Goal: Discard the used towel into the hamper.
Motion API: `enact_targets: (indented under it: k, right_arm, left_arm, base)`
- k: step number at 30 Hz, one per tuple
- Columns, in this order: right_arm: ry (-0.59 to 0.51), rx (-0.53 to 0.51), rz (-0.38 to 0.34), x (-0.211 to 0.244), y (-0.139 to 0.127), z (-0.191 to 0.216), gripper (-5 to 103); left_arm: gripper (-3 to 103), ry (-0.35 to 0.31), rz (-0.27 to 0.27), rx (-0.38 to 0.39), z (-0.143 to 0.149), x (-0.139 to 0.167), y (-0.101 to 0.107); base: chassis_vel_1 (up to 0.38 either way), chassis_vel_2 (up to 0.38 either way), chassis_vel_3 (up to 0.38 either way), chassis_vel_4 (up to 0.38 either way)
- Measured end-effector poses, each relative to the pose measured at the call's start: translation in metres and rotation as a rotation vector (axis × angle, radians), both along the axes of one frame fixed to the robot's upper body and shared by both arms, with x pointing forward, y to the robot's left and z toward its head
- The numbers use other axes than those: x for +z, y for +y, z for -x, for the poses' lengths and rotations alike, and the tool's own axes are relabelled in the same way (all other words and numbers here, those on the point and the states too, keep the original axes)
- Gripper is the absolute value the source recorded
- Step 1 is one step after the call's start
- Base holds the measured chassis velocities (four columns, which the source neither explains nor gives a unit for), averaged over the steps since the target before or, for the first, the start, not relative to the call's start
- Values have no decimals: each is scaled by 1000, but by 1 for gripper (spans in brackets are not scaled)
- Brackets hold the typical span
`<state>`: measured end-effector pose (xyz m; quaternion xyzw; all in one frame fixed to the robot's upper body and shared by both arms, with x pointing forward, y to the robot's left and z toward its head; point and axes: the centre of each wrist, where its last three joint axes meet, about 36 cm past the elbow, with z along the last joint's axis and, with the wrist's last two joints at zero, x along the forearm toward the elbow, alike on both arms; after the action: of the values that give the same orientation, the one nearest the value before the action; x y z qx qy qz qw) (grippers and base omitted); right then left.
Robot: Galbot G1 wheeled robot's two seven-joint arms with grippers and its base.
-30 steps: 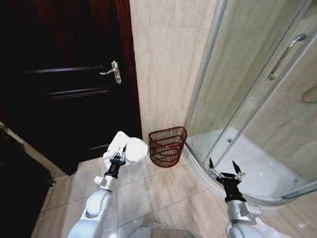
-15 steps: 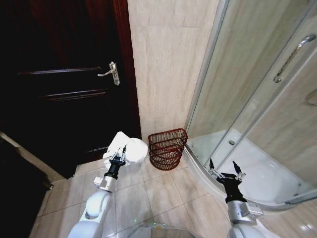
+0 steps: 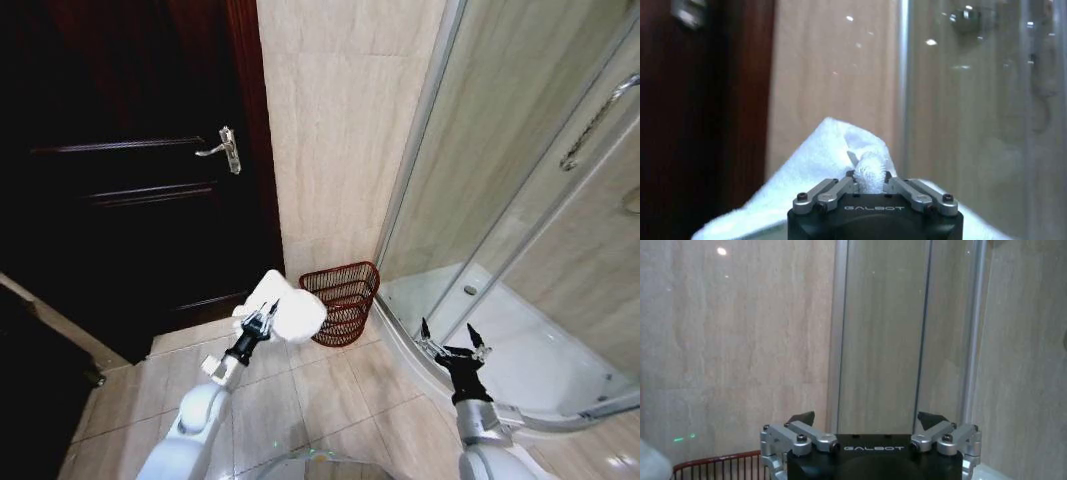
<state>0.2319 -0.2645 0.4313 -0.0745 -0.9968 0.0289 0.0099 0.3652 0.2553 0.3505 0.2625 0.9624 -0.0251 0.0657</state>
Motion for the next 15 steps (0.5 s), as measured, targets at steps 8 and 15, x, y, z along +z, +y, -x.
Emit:
enact_targets:
  k: [8,15]
  right_arm:
    - [15,-33,8,5,-6,-13,100]
    - [16,-59,8,12,-8,-20,100]
  left_arm:
    - [12,28,-22,-177,-60,3,-67]
    - [12,21,-43,-128,-119,9,-115]
  base:
    - [0,0,0,0]
    - [0,0,0,0]
